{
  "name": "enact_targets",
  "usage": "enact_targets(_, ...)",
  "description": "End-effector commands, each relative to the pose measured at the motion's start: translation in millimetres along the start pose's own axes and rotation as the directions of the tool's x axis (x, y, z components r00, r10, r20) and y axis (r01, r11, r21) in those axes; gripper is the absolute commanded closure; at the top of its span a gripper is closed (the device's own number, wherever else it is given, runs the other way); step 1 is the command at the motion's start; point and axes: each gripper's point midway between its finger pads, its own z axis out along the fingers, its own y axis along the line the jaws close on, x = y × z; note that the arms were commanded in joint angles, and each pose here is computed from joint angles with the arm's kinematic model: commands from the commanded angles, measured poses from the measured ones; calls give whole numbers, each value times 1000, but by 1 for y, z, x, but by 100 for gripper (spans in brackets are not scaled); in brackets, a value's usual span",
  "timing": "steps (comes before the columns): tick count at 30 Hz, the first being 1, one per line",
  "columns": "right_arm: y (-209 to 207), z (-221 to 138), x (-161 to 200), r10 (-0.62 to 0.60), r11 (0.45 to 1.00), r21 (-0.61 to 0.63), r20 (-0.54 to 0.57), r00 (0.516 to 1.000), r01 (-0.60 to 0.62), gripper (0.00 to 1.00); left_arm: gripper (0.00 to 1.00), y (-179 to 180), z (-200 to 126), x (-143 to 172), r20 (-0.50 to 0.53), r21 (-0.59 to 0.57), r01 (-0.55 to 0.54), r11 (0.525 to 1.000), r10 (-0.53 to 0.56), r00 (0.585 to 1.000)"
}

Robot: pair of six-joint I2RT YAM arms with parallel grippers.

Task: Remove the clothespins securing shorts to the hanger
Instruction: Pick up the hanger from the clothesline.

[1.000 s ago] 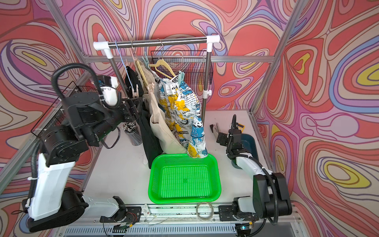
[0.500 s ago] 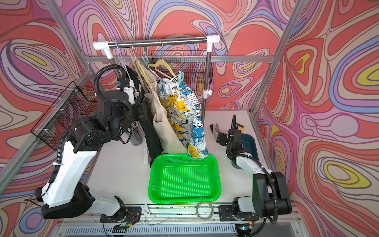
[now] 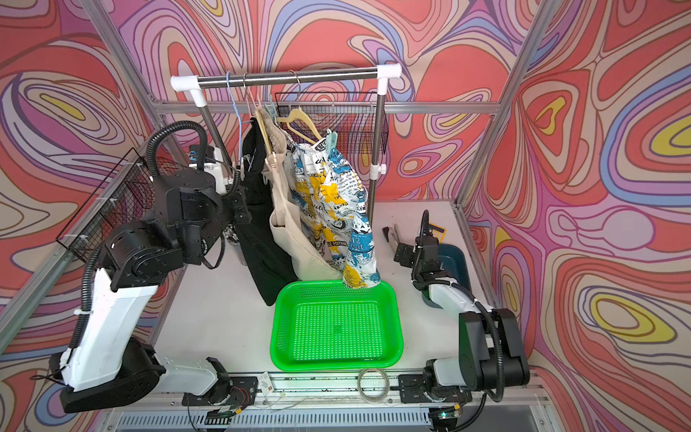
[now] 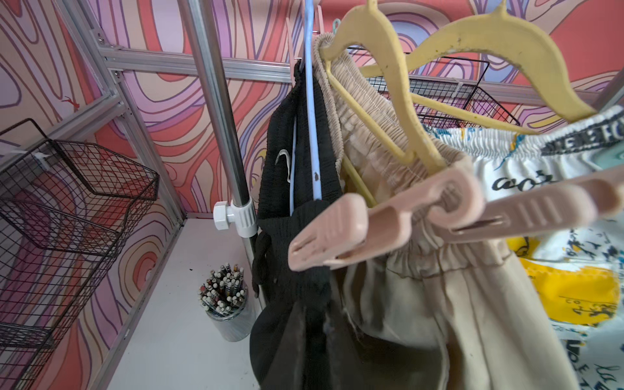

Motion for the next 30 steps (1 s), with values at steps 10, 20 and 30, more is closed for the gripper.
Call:
enact_targets(10, -2, 3, 9, 12, 1000, 5, -12, 1000, -12, 3, 89, -2, 1, 0, -1, 3, -68, 998, 68, 998)
enact_targets(20, -2, 3, 9, 16, 1000, 6, -11, 1000, -16, 3, 100, -1, 0, -6, 19, 3, -53, 999, 53, 998)
enact_targets(30, -3, 2, 9, 16, 1000, 11, -8, 1000, -15, 3, 100, 2, -27, -42, 131, 72, -37, 997, 27, 991)
